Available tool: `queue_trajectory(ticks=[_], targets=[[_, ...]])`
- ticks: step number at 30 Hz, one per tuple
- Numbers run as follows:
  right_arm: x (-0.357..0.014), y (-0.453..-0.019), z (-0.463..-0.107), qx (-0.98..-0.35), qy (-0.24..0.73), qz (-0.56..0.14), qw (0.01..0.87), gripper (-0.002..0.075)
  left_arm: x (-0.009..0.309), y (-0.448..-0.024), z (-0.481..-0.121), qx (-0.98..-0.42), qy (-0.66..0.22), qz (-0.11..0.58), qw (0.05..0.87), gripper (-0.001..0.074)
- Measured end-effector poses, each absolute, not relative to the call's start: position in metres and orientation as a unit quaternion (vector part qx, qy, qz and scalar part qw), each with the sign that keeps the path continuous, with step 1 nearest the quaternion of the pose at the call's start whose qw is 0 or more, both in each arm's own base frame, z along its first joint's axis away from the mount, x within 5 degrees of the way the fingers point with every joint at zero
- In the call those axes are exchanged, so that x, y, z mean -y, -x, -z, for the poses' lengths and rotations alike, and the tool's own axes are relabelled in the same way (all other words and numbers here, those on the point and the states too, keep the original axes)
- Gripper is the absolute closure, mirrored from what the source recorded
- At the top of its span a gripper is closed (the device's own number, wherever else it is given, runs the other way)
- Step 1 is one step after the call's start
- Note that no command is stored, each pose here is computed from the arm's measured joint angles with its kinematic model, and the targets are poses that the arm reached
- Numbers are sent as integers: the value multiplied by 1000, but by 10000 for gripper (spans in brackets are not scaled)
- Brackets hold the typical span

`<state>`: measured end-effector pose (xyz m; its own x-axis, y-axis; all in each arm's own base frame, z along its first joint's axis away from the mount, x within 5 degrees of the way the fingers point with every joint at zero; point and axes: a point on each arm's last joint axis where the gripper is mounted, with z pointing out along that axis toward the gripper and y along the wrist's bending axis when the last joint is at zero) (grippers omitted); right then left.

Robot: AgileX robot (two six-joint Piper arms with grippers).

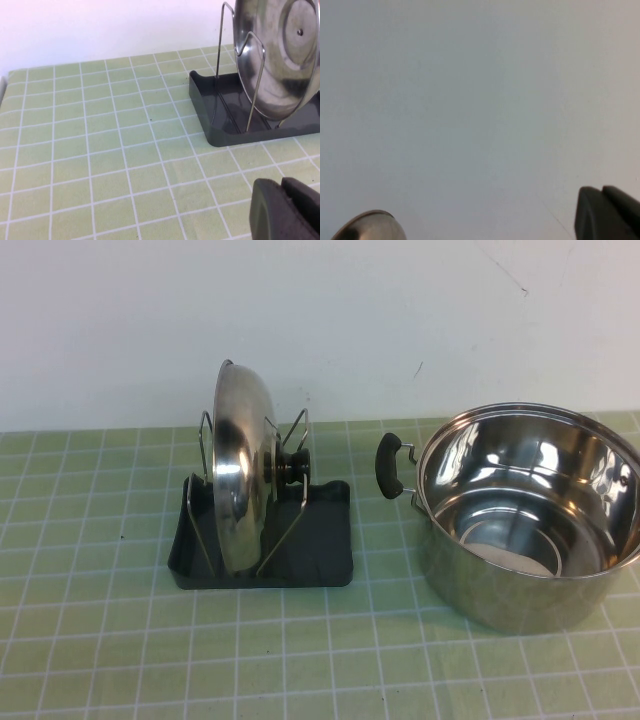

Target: Put pot lid on rack

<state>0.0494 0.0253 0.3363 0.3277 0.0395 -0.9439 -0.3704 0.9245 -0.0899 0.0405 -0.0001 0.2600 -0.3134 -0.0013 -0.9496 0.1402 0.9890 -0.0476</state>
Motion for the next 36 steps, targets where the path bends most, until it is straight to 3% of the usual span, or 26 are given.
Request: queue_trajectory(ticks=[7, 16, 26, 31, 36], targets=[[-25, -49, -336, -566, 151, -122, 801, 727, 0, -41, -260, -808, -40, 63, 584, 734], [-8, -68, -284, -675, 102, -9, 731, 727, 0, -41, -260, -808, -39, 64, 584, 734], [-8, -68, -260, -698, 91, -21, 710, 727, 0, -41, -260, -808, -39, 64, 584, 734], [0, -59, -241, -760, 101, 18, 642, 727, 0, -41, -260, -809, -37, 66, 583, 735], [-1, -47, -227, -798, 116, -1, 591, 727, 0, -41, -260, -809, -37, 65, 584, 735]])
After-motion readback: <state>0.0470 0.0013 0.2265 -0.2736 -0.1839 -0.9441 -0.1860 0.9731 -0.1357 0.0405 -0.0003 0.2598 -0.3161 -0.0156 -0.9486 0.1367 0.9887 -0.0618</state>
